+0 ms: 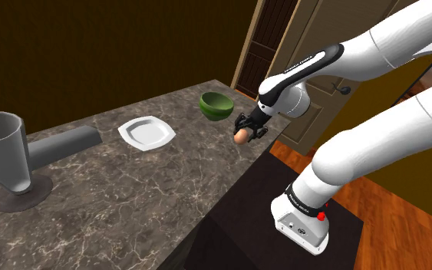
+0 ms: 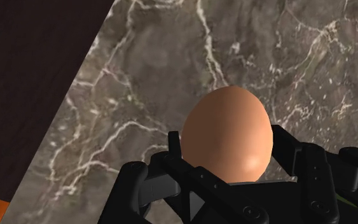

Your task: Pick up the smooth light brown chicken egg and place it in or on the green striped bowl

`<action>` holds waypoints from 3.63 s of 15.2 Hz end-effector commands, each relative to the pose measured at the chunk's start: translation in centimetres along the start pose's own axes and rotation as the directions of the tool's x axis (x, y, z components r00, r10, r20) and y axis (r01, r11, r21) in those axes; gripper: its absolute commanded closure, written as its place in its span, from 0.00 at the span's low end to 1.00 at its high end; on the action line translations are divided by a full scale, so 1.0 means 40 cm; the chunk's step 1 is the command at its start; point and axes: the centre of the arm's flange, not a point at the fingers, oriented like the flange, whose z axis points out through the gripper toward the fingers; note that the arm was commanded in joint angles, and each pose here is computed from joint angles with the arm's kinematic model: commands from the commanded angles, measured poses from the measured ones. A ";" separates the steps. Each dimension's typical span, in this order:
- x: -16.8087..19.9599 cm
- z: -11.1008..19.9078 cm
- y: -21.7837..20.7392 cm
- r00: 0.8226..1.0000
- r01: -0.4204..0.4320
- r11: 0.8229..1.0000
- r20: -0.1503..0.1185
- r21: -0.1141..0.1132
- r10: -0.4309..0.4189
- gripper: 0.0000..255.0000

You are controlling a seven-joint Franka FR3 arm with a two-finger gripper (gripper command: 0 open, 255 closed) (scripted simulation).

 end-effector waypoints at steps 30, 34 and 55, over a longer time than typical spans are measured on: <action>-0.005 -0.315 -0.096 1.000 0.000 1.000 0.000 0.000 0.000 1.00; -0.006 -0.366 -0.111 1.000 0.000 1.000 0.000 0.000 0.000 1.00; 0.399 -0.319 -0.449 1.000 0.000 1.000 0.000 0.000 0.000 1.00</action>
